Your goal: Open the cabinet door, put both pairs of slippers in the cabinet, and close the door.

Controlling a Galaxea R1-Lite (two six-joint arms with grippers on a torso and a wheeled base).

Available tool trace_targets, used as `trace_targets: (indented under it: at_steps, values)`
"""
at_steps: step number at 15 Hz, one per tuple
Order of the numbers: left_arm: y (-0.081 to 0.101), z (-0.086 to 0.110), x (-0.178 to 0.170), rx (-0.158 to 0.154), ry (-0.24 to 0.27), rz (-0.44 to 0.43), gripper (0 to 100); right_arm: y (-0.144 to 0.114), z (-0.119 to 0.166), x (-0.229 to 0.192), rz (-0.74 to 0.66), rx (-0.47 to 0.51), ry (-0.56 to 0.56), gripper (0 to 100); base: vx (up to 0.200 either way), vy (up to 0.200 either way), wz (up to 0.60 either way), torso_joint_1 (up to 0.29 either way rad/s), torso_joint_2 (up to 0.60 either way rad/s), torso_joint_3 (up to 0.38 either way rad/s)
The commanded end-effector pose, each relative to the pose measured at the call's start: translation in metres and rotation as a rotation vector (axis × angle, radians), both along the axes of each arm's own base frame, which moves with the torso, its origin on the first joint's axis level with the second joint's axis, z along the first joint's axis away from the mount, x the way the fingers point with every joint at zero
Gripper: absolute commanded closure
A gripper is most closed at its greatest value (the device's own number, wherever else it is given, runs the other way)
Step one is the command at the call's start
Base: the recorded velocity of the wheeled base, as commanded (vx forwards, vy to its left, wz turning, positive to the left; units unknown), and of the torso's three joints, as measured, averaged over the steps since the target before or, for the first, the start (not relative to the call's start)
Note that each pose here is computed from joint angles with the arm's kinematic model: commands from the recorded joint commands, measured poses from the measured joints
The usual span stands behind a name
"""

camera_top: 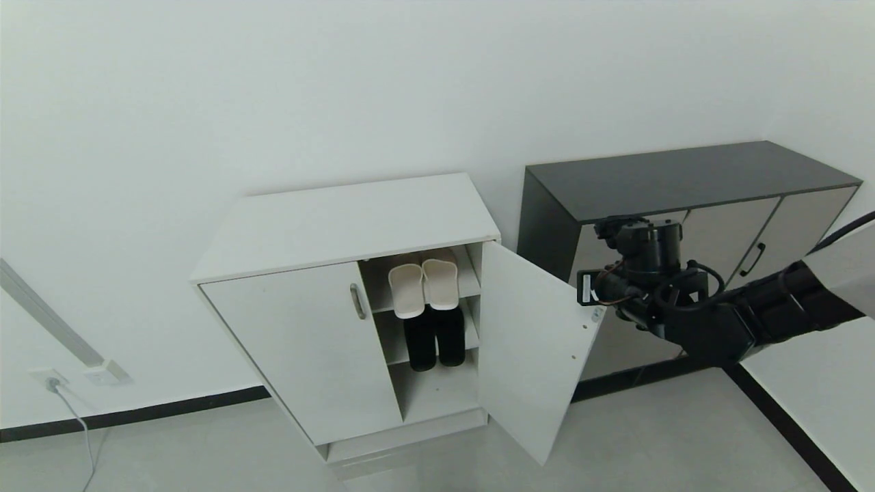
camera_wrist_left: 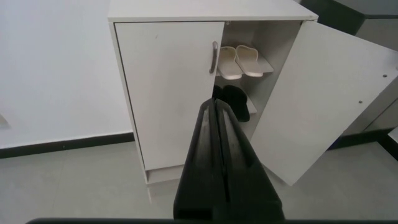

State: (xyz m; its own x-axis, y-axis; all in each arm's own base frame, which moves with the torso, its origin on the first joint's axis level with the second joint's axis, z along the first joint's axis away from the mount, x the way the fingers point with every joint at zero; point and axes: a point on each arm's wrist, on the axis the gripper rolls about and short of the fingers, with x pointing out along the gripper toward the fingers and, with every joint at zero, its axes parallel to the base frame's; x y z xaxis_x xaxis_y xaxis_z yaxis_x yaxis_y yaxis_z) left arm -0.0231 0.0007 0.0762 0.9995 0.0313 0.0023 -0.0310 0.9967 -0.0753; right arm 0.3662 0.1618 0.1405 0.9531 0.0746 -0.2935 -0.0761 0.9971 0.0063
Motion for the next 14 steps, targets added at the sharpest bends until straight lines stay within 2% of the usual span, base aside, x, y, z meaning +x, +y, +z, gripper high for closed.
trace_targets:
  at_steps: [1,10,13,14]
  values:
    - [0.000,0.000,0.000,-0.001,0.001,0.001,100,-0.002,-0.013,0.009,-0.009,-0.004,0.027,100,0.000,0.000,0.00,0.000,0.00,0.000]
    - [0.000,0.000,0.000,-0.003,0.001,0.001,100,-0.002,-0.030,0.019,-0.016,-0.014,0.056,100,0.000,0.000,0.00,0.000,0.00,0.000]
    - [0.000,0.000,0.000,-0.003,0.001,0.001,100,0.009,-0.030,0.010,0.013,-0.018,0.062,100,0.000,0.000,0.00,0.000,0.00,0.000]
    - [0.000,0.000,0.000,-0.003,0.001,0.001,100,0.021,-0.032,0.000,0.046,-0.022,0.067,100,0.000,0.000,0.00,0.000,0.00,0.000]
